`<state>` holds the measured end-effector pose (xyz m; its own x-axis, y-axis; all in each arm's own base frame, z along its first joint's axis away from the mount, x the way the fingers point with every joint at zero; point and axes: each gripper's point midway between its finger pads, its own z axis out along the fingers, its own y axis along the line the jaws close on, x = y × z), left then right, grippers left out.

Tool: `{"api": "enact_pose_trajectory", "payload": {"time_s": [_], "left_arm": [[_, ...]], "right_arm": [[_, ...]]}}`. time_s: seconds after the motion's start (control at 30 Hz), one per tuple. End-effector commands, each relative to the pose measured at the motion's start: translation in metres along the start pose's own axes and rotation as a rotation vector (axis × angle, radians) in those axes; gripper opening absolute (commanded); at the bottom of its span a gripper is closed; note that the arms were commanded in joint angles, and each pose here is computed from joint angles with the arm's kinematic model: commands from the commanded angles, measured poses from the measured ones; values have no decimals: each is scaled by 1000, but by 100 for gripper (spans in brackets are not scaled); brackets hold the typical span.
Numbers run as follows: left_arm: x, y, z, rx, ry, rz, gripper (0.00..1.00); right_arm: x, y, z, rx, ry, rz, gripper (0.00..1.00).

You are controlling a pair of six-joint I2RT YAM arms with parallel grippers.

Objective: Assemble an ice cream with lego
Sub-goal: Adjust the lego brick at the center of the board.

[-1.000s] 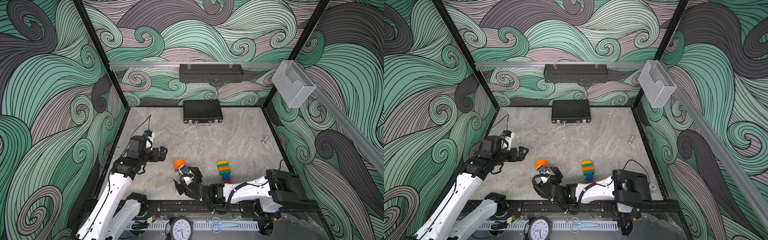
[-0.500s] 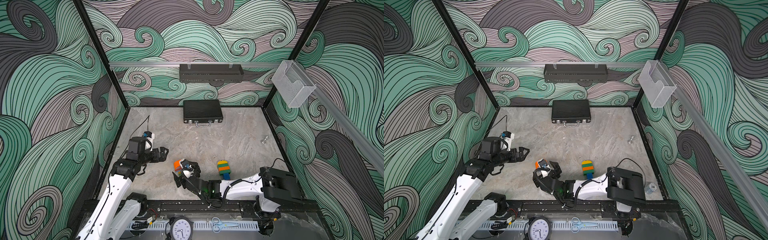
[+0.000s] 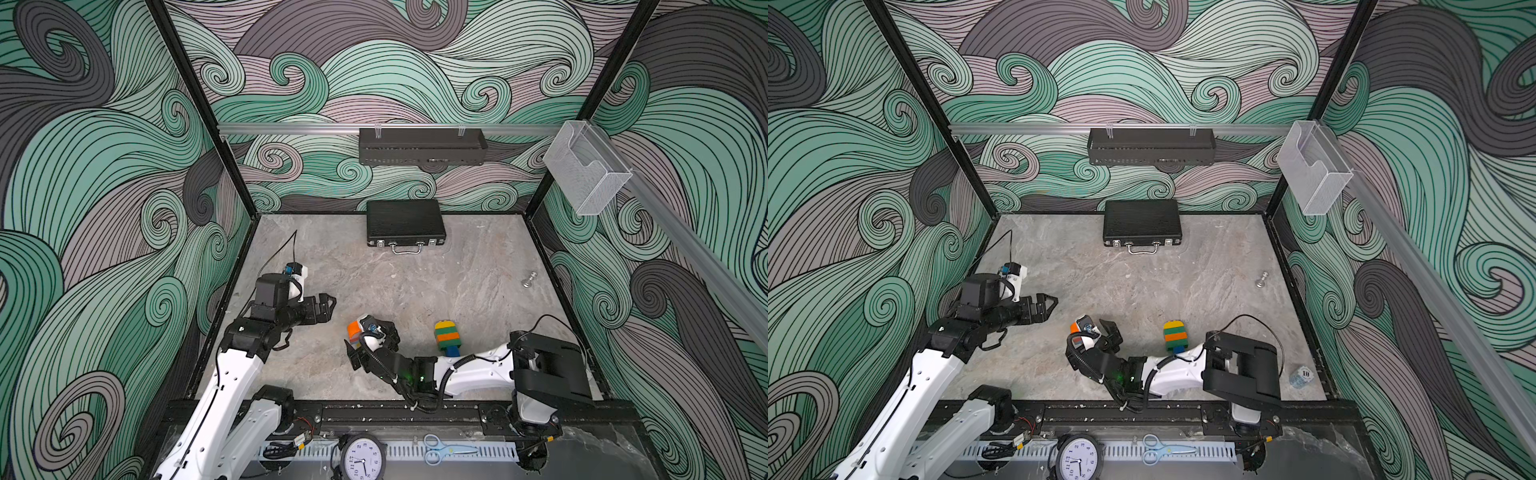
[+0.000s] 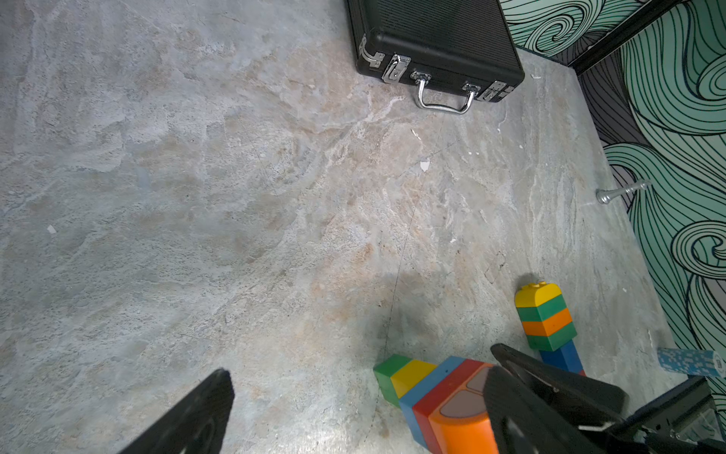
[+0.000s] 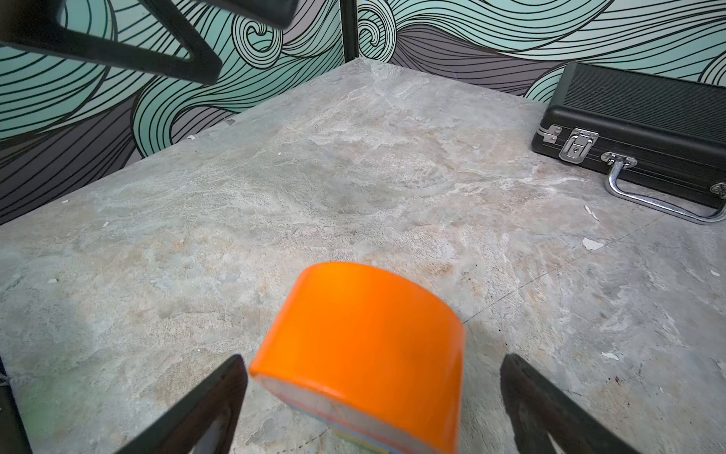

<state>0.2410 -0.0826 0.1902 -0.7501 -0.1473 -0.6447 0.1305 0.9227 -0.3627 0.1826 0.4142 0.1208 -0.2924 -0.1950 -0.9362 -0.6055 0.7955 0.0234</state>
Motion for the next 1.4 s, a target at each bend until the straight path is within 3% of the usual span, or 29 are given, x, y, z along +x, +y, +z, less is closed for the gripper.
{"api": "enact_pose_trajectory", "payload": {"time_s": [0.0,0.5,0.93,1.37], "left_arm": [[-6,-5,-10,14,-17,7,99],[-2,-2,-11,5,-7,8,99],[-1,0,-11,0,-3,6,98],[0,1,-12,-9,-4,9,99]], "right_arm": [[-5,4,6,-3,-14,19,99],[3,-5,12,29,-2,48,99],[7,-4,15,25,8,40,94],[7,-1,15,13,6,34,73]]}}
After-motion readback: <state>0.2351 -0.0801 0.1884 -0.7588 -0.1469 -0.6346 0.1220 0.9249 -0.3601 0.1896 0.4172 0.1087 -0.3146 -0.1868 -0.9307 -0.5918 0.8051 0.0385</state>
